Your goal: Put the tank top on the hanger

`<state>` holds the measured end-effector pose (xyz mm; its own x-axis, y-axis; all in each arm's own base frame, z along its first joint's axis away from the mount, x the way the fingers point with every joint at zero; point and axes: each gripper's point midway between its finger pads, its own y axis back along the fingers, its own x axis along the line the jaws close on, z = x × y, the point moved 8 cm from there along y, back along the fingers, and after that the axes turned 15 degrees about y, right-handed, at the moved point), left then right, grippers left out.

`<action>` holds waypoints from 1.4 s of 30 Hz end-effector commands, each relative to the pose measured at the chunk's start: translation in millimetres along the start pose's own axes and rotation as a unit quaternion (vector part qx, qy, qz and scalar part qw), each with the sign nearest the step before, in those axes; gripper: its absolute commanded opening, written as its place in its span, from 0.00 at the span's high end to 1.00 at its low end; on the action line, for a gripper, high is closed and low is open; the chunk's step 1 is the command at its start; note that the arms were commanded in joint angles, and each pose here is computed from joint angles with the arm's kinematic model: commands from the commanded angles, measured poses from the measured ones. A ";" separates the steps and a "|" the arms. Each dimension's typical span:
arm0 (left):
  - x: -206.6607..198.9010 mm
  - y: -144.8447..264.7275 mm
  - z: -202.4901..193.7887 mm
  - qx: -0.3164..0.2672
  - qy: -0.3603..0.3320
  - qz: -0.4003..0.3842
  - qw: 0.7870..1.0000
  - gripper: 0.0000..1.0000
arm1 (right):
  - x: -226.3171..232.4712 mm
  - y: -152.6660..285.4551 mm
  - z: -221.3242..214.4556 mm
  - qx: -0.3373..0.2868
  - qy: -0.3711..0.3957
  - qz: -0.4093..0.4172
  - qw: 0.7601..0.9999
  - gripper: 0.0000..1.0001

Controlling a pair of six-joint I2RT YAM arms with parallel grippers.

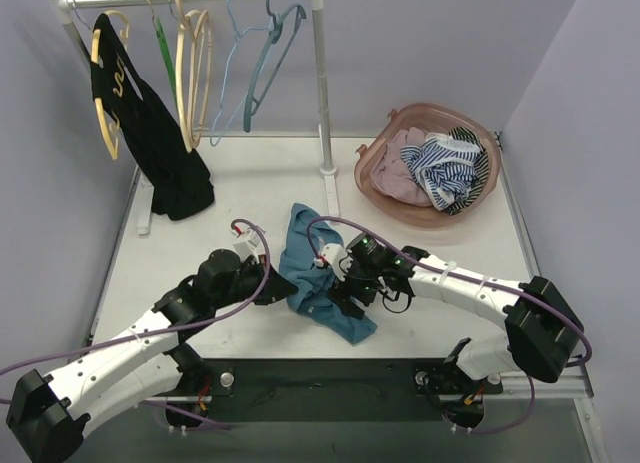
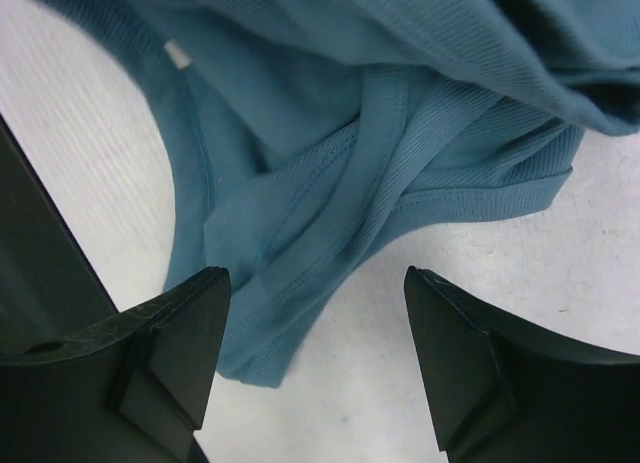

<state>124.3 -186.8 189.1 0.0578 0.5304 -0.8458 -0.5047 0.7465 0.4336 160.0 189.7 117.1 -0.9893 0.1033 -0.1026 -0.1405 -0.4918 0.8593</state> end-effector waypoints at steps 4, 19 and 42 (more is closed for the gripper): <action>-5.2 5.6 7.3 -0.034 0.014 -0.052 0.998 1.00 | -2.7 -7.0 16.1 -0.028 -0.153 -0.046 0.987 0.29; -4.7 10.4 12.6 -0.063 0.026 -0.093 0.993 1.00 | -8.9 -38.0 6.2 0.042 -0.176 -0.092 0.979 0.47; -71.3 54.3 47.7 -0.127 -0.017 -0.180 0.975 1.00 | -45.8 89.8 27.9 -0.069 -0.079 -0.057 0.993 1.00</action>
<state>132.5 -164.5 218.3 0.1140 0.3718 -0.9213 -0.6343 0.7410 0.2206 187.6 191.1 159.0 -0.9324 0.3572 -0.0554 -0.2475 -0.5193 0.8180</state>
